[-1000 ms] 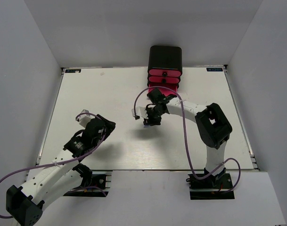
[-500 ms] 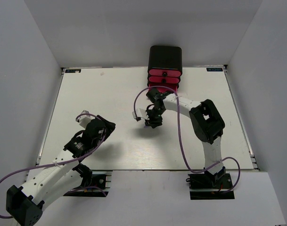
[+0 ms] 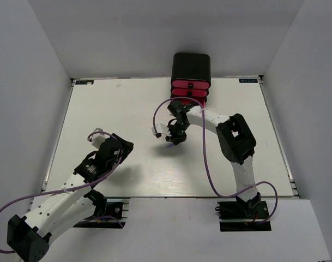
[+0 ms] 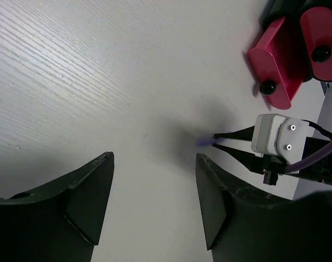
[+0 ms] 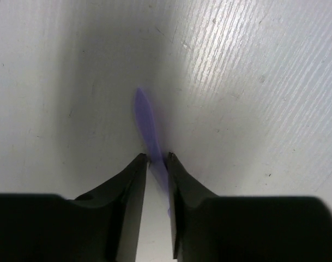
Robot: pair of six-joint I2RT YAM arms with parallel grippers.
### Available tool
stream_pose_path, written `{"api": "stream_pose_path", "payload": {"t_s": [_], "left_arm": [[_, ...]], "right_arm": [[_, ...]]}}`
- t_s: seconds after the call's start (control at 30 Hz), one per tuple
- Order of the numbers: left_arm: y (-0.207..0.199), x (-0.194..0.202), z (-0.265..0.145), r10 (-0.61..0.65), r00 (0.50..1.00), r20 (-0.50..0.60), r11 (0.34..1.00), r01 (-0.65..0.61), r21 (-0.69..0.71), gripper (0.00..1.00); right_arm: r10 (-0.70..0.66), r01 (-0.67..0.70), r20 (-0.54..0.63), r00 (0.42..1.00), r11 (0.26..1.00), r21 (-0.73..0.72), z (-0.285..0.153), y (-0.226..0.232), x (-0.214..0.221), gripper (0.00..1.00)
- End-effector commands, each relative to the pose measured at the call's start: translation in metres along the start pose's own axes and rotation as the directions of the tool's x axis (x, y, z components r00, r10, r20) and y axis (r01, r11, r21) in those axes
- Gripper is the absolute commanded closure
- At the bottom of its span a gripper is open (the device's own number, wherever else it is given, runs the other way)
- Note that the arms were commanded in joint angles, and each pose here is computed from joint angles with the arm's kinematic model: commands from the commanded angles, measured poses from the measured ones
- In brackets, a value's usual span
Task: Organize the makeup
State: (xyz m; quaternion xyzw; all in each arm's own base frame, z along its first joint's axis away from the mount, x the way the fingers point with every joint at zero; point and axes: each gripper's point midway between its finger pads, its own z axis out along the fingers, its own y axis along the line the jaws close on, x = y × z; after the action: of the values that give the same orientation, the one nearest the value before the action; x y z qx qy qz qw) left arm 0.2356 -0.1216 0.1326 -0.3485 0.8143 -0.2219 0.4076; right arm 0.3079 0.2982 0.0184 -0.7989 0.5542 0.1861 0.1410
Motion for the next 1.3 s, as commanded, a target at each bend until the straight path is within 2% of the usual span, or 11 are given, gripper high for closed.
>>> {"api": "stream_pose_path", "payload": {"t_s": [0.0,0.13,0.2,0.37,0.57,0.73,0.9,1.03,1.27], "left_arm": [[0.0,-0.002,0.0,-0.012,1.0,0.01,1.0,0.012,0.009,0.29],[-0.001,-0.001,0.001,-0.011,1.0,0.008,1.0,0.011,0.007,0.29],[-0.001,-0.001,0.0,-0.011,1.0,0.007,1.0,0.011,0.009,0.29],[-0.001,-0.002,-0.001,-0.015,1.0,0.007,1.0,0.014,0.013,0.29],[-0.003,0.0,0.001,-0.017,1.0,0.004,1.0,0.017,0.023,0.29],[-0.004,0.002,0.003,-0.014,1.0,-0.003,1.0,0.014,0.027,0.29],[-0.007,0.003,0.005,-0.014,1.0,-0.008,0.999,0.014,0.032,0.29],[-0.009,0.002,0.005,-0.016,1.0,-0.005,0.999,0.016,0.04,0.29],[-0.013,0.006,0.005,-0.008,1.0,-0.019,0.998,0.009,0.058,0.29]], "right_arm": [[0.069,-0.075,-0.067,0.995,0.993,-0.092,0.02,0.026,0.025,0.75],[0.111,-0.116,-0.059,0.992,0.989,-0.097,0.021,0.033,0.026,0.95],[0.123,-0.127,-0.041,0.991,0.987,-0.098,0.019,0.035,0.021,1.0],[0.175,-0.173,0.04,0.984,0.984,-0.044,-0.008,0.02,-0.001,1.0],[0.215,-0.236,0.146,0.966,0.961,0.143,-0.074,-0.027,-0.019,1.0],[0.219,-0.272,0.195,0.956,0.909,0.316,-0.128,-0.066,-0.013,1.0],[0.231,-0.292,0.183,0.955,0.831,0.474,-0.167,-0.108,0.013,1.0],[0.239,-0.277,0.142,0.961,0.781,0.56,-0.18,-0.144,0.037,1.0],[0.247,-0.246,0.079,0.966,0.776,0.581,-0.157,-0.176,0.069,0.98]]}}
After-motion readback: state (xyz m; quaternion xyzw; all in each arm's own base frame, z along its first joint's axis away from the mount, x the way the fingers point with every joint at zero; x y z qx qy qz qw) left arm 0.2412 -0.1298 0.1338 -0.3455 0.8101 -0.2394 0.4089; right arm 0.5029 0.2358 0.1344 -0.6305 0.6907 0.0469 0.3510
